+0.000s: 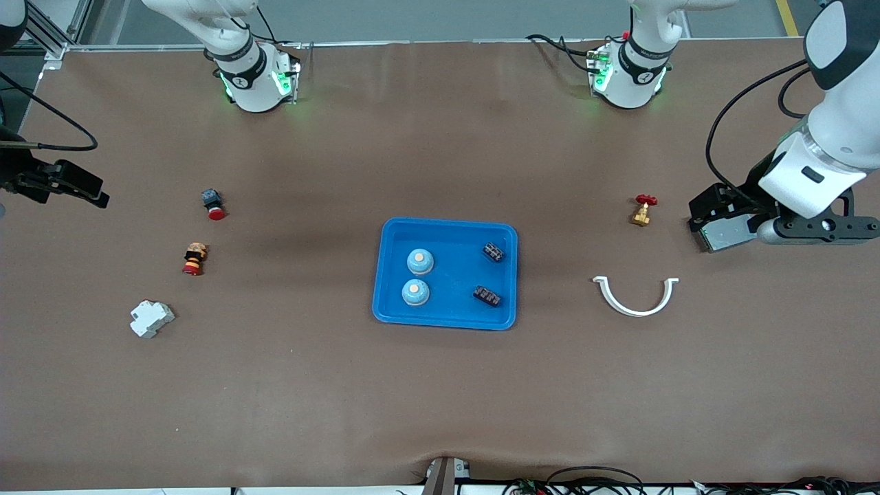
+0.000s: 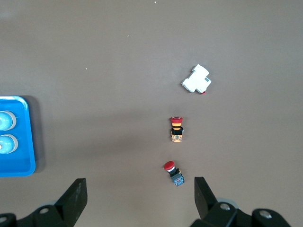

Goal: Place electrolytic capacitor and blue bell in tray

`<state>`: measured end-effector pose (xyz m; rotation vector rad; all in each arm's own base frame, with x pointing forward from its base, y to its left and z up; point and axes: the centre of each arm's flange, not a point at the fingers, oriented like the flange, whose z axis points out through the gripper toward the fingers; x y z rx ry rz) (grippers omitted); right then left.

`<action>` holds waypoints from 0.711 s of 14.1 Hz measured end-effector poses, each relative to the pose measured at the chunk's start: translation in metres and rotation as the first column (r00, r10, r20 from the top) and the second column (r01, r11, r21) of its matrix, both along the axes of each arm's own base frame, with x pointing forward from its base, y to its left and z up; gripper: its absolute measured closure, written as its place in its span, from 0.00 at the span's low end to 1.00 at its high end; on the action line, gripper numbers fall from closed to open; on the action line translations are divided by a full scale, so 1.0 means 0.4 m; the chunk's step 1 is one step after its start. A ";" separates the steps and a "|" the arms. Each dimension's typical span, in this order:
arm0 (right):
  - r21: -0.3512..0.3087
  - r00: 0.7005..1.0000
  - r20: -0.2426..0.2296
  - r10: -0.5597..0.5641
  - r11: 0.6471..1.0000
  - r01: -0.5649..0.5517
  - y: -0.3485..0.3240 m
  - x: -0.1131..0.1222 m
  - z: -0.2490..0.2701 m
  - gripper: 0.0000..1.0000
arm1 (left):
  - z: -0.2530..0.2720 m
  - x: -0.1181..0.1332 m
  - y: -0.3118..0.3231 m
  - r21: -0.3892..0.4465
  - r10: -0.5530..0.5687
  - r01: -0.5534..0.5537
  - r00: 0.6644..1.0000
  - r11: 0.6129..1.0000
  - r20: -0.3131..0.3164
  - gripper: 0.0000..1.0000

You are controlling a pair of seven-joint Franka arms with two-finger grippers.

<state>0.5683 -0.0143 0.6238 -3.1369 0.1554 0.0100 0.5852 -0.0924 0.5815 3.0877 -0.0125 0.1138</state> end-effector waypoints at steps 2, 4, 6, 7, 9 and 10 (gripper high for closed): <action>0.000 1.000 0.000 0.000 1.000 0.000 0.000 0.000 -0.001 0.00 | -0.012 -0.006 0.002 0.010 -0.001 0.001 1.000 1.000 0.003 0.00; 0.000 1.000 -0.001 0.000 1.000 0.000 0.000 0.000 -0.002 0.00 | -0.019 -0.007 0.005 0.010 0.002 -0.002 1.000 1.000 0.010 0.00; 0.000 1.000 -0.002 0.001 1.000 -0.001 0.001 0.000 -0.002 0.00 | -0.022 -0.007 0.011 0.011 0.006 -0.006 1.000 1.000 0.008 0.00; 0.000 1.000 -0.002 0.001 1.000 -0.001 0.001 0.000 -0.002 0.00 | -0.024 -0.007 0.015 0.011 0.009 -0.009 1.000 1.000 0.006 0.00; 0.000 1.000 -0.002 0.001 1.000 -0.001 0.001 0.000 -0.003 0.00 | -0.031 -0.007 0.023 0.013 0.014 -0.014 1.000 1.000 0.001 0.00; 0.000 1.000 -0.002 0.001 1.000 -0.001 0.001 0.000 -0.003 0.00 | -0.035 -0.007 0.025 0.013 0.015 -0.015 1.000 1.000 -0.002 0.00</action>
